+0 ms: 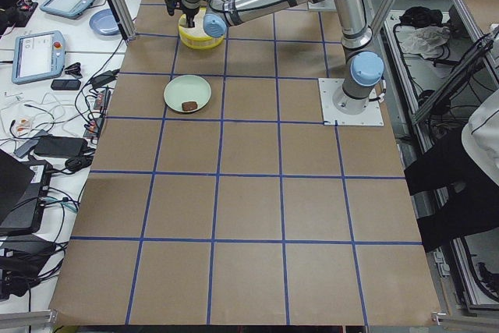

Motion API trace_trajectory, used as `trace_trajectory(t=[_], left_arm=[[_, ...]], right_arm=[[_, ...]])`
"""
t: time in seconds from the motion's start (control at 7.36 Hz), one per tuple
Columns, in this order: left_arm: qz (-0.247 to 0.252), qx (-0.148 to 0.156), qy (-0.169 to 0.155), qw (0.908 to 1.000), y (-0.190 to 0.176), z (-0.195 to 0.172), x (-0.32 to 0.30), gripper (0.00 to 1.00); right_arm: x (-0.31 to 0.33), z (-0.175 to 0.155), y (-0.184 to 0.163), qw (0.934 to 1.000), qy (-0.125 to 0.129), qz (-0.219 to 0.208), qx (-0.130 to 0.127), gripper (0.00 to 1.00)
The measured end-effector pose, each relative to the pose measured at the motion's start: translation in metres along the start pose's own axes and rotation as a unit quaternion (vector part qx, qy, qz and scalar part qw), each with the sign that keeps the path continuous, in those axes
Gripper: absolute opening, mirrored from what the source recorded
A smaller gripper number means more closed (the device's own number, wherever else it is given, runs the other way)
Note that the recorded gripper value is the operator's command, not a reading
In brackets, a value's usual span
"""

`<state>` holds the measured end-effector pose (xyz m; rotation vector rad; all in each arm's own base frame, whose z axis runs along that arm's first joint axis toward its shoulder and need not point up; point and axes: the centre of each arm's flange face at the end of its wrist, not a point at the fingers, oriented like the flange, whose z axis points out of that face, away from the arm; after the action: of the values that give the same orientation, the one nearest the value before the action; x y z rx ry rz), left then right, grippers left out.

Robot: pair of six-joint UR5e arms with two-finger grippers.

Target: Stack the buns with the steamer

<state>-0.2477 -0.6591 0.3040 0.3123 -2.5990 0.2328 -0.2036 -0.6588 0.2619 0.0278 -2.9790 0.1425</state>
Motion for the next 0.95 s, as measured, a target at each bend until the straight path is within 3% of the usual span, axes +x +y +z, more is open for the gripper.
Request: trace_trajectory(t=[0.14, 0.68, 0.81, 0.95], left_arm=[[-0.012, -0.016, 0.010, 0.9998, 0.014, 0.021, 0.011, 0.99], [-0.019, -0.034, 0.007, 0.9992, 0.026, 0.049, 0.014, 1.00], [-0.012, -0.025, 0.001, 0.9996, 0.024, 0.041, 0.017, 1.00], [0.013, -0.004, -0.024, 0.9996, 0.018, 0.027, 0.015, 1.00]], right_arm=[[-0.013, -0.008, -0.001, 0.9999, -0.003, 0.012, -0.007, 0.00], [-0.101, -0.062, -0.005, 0.9975, -0.010, 0.068, -0.019, 0.00], [-0.120, -0.071, -0.007, 0.9972, -0.009, 0.073, -0.016, 0.00], [-0.141, -0.086, -0.006, 0.9963, -0.008, 0.085, -0.012, 0.00]])
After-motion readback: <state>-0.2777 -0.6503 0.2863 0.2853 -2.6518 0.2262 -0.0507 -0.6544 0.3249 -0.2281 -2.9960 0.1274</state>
